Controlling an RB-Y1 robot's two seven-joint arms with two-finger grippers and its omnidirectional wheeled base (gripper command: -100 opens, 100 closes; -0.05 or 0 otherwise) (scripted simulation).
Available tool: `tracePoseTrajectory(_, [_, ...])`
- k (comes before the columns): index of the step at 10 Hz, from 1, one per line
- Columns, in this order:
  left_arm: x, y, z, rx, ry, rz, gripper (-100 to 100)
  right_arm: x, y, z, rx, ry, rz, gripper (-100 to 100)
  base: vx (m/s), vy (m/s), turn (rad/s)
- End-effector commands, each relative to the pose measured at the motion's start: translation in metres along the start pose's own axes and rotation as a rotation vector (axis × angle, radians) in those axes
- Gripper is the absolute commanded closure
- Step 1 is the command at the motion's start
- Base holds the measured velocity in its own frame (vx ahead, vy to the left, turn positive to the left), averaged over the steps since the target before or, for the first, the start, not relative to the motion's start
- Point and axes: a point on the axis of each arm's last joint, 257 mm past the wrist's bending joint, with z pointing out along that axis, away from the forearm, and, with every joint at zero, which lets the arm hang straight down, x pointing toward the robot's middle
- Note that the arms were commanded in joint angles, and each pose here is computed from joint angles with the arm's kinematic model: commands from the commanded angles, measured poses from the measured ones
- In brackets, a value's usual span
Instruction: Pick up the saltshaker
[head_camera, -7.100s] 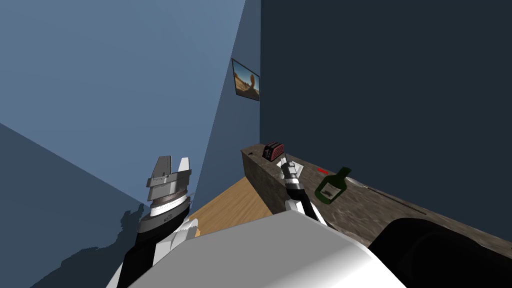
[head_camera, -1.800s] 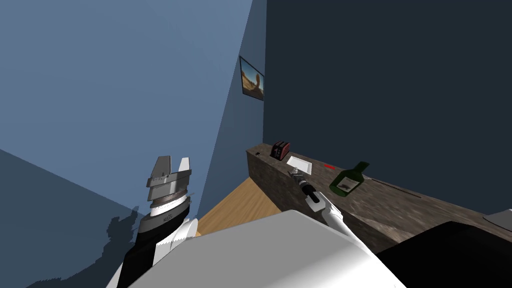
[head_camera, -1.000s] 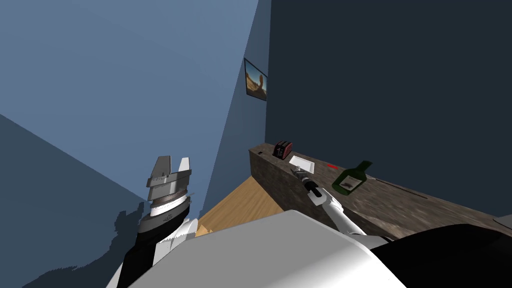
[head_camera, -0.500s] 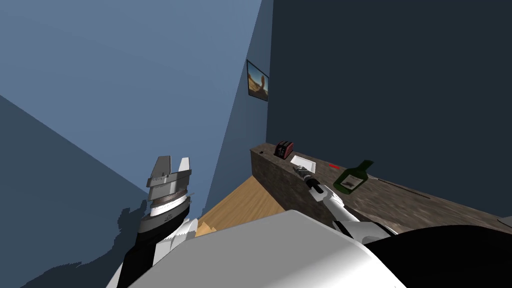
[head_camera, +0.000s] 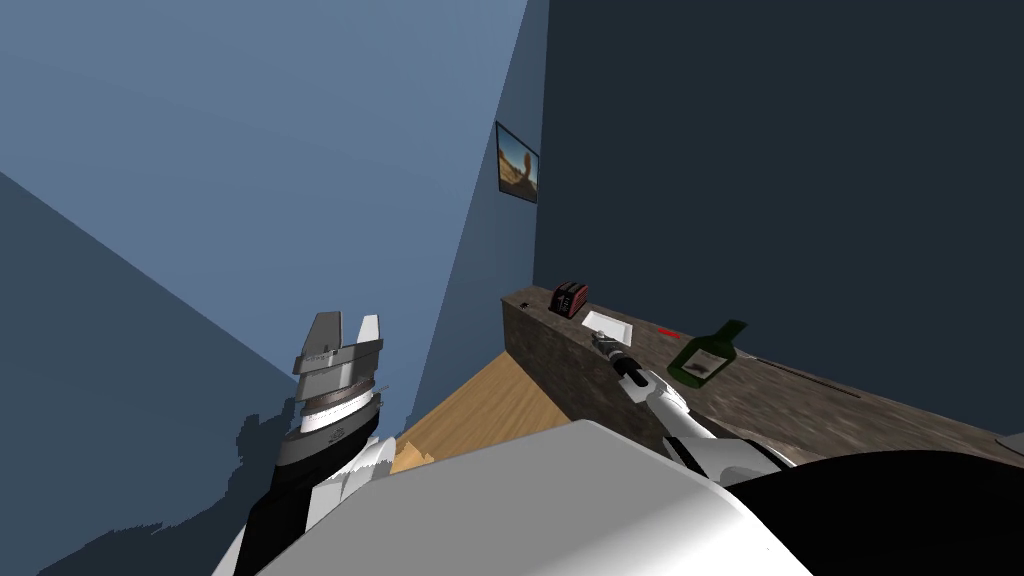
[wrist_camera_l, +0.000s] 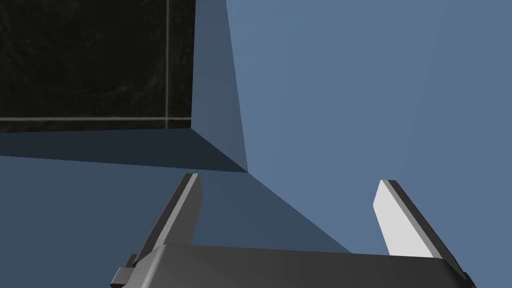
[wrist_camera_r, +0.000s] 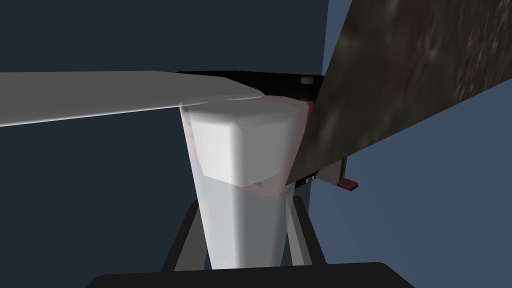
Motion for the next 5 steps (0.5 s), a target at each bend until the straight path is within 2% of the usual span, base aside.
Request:
tracePoseTrajectory(1, [0.0,0.0,0.0,0.0,0.0,0.0,0,0.0,0.0,0.0,0.0,0.0,0.0,100,0.0,0.0,0.0])
tracePoseTrajectory(2, [0.0,0.0,0.0,0.0,0.0,0.0,0,0.0,0.0,0.0,0.0,0.0,-0.001,100,0.0,0.0,0.0])
tracePoseTrajectory(3, [0.0,0.0,0.0,0.0,0.0,0.0,0,0.0,0.0,0.0,0.0,0.0,-0.001,0,0.0,0.0,0.0])
tracePoseTrajectory(4, [0.0,0.0,0.0,0.0,0.0,0.0,0,0.023,0.01,-0.013,-0.008,0.042,0.002,100,0.032,-0.052,-0.051])
tracePoseTrajectory(5, [0.0,0.0,0.0,0.0,0.0,0.0,0,0.031,0.028,-0.022,-0.027,0.05,0.011,100,0.073,-0.102,-0.086])
